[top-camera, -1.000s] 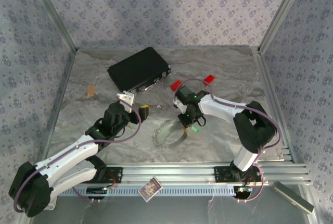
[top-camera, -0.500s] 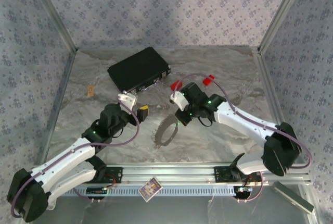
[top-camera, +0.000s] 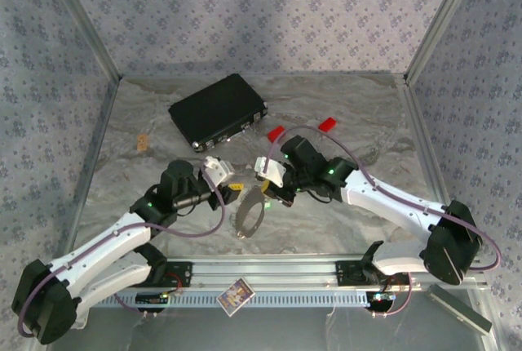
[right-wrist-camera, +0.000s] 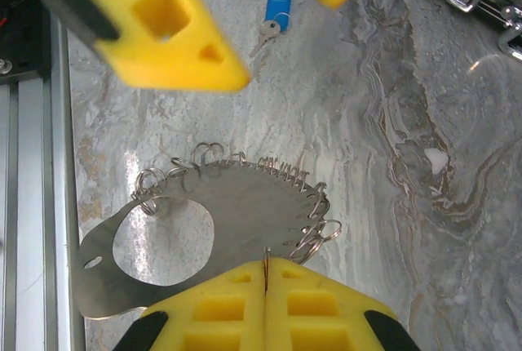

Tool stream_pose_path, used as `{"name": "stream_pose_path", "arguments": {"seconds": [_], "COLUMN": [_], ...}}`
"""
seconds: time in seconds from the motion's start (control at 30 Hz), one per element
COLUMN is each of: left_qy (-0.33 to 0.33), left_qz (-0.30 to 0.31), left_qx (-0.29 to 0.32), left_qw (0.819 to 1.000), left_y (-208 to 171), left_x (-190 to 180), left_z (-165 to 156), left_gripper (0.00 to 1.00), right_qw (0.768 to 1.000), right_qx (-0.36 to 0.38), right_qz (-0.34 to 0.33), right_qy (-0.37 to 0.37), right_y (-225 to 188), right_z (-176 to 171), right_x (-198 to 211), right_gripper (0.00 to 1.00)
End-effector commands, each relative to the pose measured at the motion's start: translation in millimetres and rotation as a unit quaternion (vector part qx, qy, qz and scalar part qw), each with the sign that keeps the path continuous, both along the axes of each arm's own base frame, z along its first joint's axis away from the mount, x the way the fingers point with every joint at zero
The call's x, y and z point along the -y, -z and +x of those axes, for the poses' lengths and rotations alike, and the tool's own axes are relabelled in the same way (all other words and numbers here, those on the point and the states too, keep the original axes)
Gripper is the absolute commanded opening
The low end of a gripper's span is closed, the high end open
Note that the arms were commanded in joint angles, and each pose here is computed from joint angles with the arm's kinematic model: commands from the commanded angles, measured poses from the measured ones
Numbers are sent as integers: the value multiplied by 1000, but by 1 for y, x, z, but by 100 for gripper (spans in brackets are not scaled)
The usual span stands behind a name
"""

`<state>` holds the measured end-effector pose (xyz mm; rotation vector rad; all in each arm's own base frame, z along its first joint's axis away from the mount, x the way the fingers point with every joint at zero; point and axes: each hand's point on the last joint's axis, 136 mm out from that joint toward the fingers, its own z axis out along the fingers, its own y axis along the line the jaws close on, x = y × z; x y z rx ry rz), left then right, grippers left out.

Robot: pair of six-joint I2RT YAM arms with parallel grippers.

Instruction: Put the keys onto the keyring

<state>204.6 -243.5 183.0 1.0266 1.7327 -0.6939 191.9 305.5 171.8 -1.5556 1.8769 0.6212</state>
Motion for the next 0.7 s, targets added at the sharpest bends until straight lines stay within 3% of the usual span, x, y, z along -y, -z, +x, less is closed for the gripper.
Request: {"name": "stream_pose_path", "arguments": {"seconds": [0.0,0.43,0.67], "left_qy": [90,155,160], "left_qz": [-15,-23,-20], "left_qx": [21,21,13], "left_qw": [996,987,987], "left_y": [-15,-9,-5], "left_x": [17,36,42], "left_z": [-23,-38,-35], "left_gripper": [48,48,36], "right_qw": [998,997,996], "right_qx": [26,42,47], "right_qz": [30,39,45], "right_qy": [-39,-57,-63], "right_y": [-19,-28,-33], "right_z": [-5,-11,-14], "right_x": [-11,-21,-25], "right_gripper": [0,0,0]}}
